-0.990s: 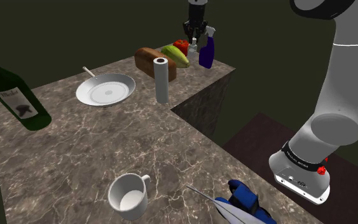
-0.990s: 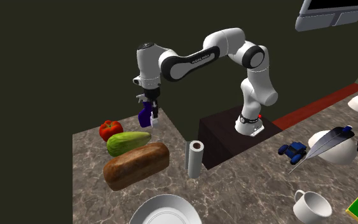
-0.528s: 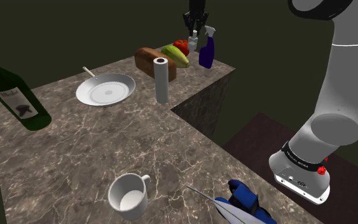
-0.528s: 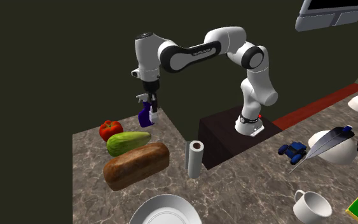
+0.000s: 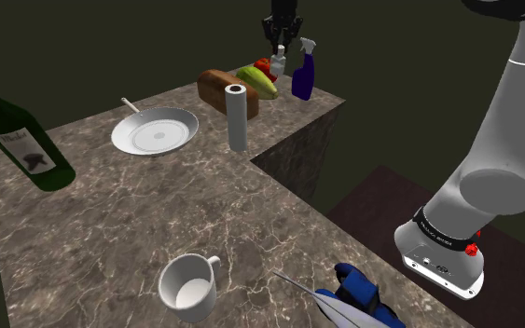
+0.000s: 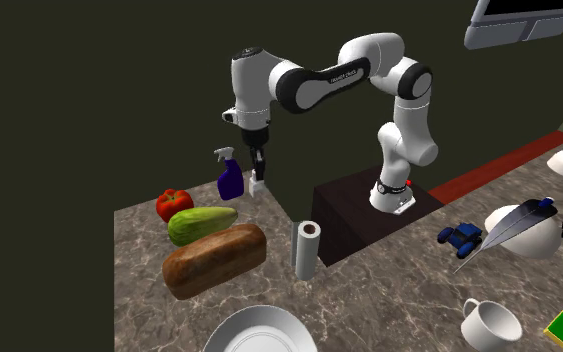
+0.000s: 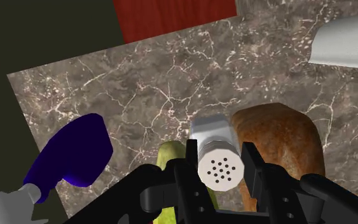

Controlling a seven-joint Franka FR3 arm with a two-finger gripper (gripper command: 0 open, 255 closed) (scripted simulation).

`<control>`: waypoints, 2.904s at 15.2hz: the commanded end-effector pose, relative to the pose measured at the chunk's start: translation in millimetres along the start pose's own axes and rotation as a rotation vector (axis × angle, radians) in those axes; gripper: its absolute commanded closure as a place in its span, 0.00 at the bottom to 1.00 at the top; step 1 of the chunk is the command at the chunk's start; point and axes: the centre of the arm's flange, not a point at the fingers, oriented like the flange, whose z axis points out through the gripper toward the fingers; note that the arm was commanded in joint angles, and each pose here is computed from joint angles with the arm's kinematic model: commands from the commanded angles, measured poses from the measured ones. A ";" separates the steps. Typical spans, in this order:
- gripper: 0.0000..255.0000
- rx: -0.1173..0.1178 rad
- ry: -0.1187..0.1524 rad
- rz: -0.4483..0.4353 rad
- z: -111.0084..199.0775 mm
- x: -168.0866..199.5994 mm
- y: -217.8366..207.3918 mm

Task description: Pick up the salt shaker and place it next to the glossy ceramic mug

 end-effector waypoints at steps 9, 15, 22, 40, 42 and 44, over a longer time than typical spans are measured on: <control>1.00 -0.001 0.000 0.001 3.0 -87.6 -96.7; 1.00 -0.001 0.000 0.001 4.4 -140.1 -156.0; 1.00 -0.001 0.000 0.001 6.0 -201.3 -225.2; 1.00 -0.001 0.000 0.001 10.1 -358.9 -403.0; 1.00 -0.001 0.000 0.001 10.6 -376.4 -422.8; 1.00 -0.001 0.000 0.001 11.0 -390.7 -439.0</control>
